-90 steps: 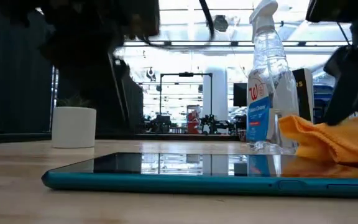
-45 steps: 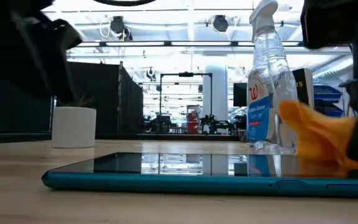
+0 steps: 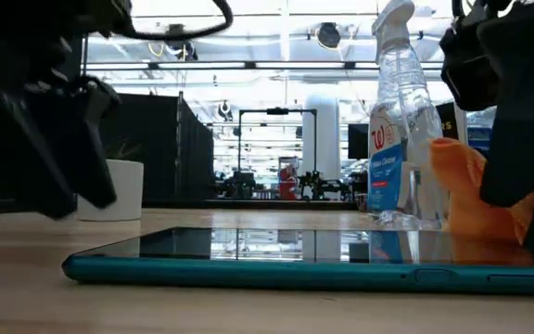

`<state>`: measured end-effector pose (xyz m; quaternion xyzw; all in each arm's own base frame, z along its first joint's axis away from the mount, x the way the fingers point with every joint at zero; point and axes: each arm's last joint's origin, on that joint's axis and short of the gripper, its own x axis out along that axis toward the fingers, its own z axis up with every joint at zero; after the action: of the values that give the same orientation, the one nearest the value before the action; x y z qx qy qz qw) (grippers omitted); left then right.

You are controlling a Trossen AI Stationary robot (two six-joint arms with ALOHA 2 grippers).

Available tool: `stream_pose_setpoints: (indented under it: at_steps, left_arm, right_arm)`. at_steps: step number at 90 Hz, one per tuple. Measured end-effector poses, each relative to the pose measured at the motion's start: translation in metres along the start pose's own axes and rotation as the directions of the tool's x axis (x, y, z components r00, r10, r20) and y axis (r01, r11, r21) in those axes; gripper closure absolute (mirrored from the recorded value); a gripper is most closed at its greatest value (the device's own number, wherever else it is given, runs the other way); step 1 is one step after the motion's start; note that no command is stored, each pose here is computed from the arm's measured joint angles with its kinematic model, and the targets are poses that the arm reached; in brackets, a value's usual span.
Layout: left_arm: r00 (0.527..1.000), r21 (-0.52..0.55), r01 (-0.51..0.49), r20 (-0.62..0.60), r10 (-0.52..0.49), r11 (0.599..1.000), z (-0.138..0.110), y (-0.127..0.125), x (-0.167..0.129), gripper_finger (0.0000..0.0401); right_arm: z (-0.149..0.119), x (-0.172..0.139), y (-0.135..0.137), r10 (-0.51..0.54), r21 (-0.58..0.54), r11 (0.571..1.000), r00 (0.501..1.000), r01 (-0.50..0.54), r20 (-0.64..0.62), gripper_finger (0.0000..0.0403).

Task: Apply microfiber cloth
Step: Spray the back of tablet using the spray bottle

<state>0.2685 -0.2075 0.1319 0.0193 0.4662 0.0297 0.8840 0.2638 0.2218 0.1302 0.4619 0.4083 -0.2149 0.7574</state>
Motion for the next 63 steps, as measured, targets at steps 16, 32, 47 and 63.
stream_pose_setpoints:
  at_steps: [16, 32, 47, 63]
  left_arm:
    - [1.0, 0.071, -0.011, 0.007, 0.01, 0.997, -0.005, -0.005, 0.018, 0.0223]
    - [0.998, 0.053, 0.009, 0.056, -0.012, 0.999, 0.001, -0.006, 0.029, 0.0223]
    - [0.994, 0.059, 0.04, 0.096, -0.045, 0.997, 0.009, -0.001, 0.034, 0.0223]
    - [0.993, 0.055, 0.071, 0.091, -0.076, 0.996, 0.015, 0.005, 0.037, 0.0223]
  right_arm:
    - [-0.003, 0.008, -0.002, -0.005, 0.035, 0.999, 1.0, 0.004, 0.015, 0.0115]
    - [-0.006, 0.017, -0.001, 0.026, 0.049, 0.998, 0.999, -0.027, 0.022, 0.0115]
    - [-0.005, 0.018, 0.001, 0.057, 0.018, 0.998, 0.998, -0.058, 0.041, 0.0115]
    - [-0.004, 0.02, 0.004, 0.084, -0.045, 0.996, 0.995, -0.081, 0.056, 0.0115]
